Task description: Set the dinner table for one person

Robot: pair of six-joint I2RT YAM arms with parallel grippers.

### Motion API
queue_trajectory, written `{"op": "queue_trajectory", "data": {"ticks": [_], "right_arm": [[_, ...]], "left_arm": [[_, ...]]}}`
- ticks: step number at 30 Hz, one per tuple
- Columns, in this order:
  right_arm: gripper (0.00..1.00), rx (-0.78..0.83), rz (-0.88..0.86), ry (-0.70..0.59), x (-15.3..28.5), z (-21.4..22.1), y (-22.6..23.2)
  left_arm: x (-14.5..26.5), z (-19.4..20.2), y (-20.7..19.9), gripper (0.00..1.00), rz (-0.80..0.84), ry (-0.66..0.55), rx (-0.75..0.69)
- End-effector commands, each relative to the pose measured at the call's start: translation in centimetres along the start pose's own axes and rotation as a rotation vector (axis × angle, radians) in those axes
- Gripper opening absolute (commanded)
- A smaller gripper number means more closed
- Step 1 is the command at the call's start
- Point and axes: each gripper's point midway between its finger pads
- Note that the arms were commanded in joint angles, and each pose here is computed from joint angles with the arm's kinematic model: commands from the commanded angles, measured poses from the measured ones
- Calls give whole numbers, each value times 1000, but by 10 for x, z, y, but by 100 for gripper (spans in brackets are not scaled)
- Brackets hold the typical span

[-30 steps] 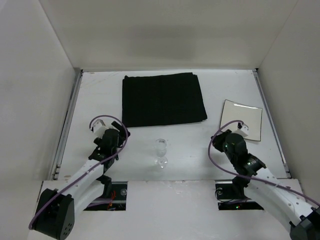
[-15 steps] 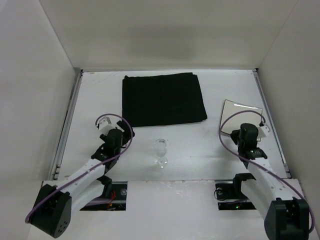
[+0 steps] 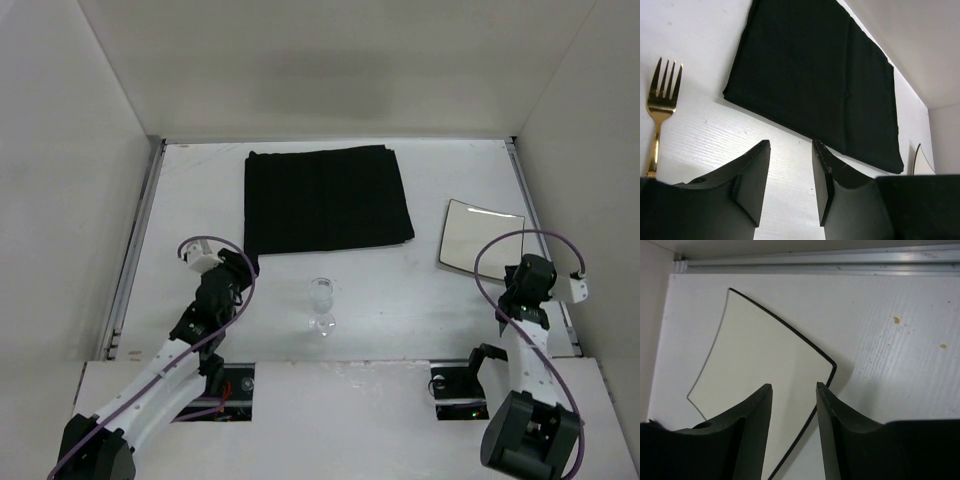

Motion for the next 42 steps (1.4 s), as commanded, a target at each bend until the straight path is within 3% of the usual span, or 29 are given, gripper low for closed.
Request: {"op": "queue_trajectory", "data": {"ticks": [1,17,26,34,37,42], "right_arm": [[48,-26,20,15,-8,6,-2],[50,-152,77,31,-40,25,-9],[34,-114,65,37,-31,33,-2],[43,-10,-58,121,-18,60,50],[41,20,-25,176,-28,76,51],[38,-65,-66,184,-24,89,50]], "left_arm": [[1,5,-7,37,40,29,33],[1,8,-16,40,73,37,41],[1,9,-14,40,68,40,48],[1,9,-14,40,67,41,47],[1,9,-14,40,68,40,48],[0,11,-11,40,59,44,45]]}}
Point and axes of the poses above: each gripper's point midway between its finger pads, its own x axis back along the fingers, its own y axis along the line the jaws close on, z = x × y, and after that the axes turned 5 degrees about -x, right-handed
